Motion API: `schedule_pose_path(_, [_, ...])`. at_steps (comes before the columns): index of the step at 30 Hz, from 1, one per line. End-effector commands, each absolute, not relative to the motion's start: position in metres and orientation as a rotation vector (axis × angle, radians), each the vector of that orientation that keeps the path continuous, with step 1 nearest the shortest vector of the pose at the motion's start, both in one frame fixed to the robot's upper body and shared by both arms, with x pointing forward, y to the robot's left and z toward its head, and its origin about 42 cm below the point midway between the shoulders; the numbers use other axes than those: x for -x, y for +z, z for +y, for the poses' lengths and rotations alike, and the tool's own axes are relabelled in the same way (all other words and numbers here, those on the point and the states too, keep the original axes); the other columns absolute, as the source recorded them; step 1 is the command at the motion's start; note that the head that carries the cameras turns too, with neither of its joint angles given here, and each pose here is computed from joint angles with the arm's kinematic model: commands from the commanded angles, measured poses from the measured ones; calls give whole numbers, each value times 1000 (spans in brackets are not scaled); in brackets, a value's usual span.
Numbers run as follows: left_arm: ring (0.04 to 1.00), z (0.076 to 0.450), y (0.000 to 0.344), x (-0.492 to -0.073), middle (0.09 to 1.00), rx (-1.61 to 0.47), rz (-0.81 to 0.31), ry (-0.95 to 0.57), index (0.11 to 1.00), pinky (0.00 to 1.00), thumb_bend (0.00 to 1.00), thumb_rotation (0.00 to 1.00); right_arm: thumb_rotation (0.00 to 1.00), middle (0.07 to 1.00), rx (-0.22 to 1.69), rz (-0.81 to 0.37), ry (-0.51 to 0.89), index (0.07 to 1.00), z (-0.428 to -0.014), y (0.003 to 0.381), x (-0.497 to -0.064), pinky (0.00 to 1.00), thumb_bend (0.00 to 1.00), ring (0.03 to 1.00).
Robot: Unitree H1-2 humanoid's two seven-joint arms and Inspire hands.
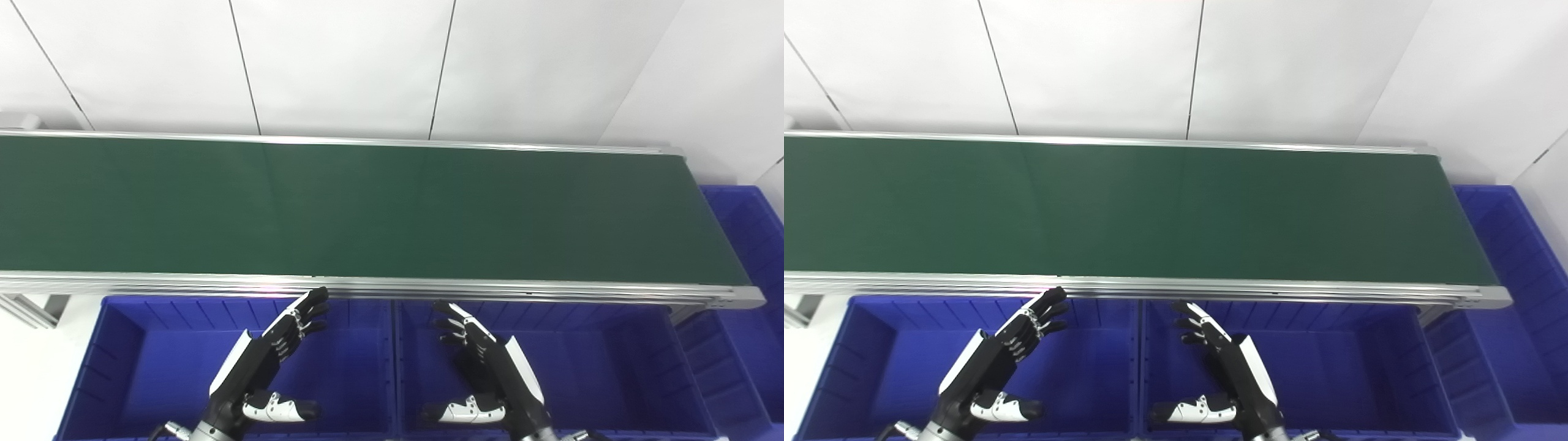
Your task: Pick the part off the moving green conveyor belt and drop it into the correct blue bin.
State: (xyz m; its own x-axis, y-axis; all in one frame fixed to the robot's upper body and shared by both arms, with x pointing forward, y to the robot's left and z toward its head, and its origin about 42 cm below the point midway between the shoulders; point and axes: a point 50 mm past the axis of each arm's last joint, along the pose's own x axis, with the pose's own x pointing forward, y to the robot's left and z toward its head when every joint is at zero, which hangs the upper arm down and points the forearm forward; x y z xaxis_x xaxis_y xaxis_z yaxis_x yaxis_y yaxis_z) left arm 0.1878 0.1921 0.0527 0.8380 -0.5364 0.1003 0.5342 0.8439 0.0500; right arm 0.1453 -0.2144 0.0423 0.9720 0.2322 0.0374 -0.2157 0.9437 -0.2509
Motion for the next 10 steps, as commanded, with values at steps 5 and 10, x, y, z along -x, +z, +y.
schedule_pose_path(5, [916,192,62,-189,943,-17,-167,-569,922,857,974,503,419,914,231,-133,221,875,-215,49,-147,749,1000,834])
schedule_pose_path(10, [919,192,61,-188,947,-13,-170,-572,922,857,971,500,426,912,235,-132,219,876,-214,48,-147,748,1000,833])
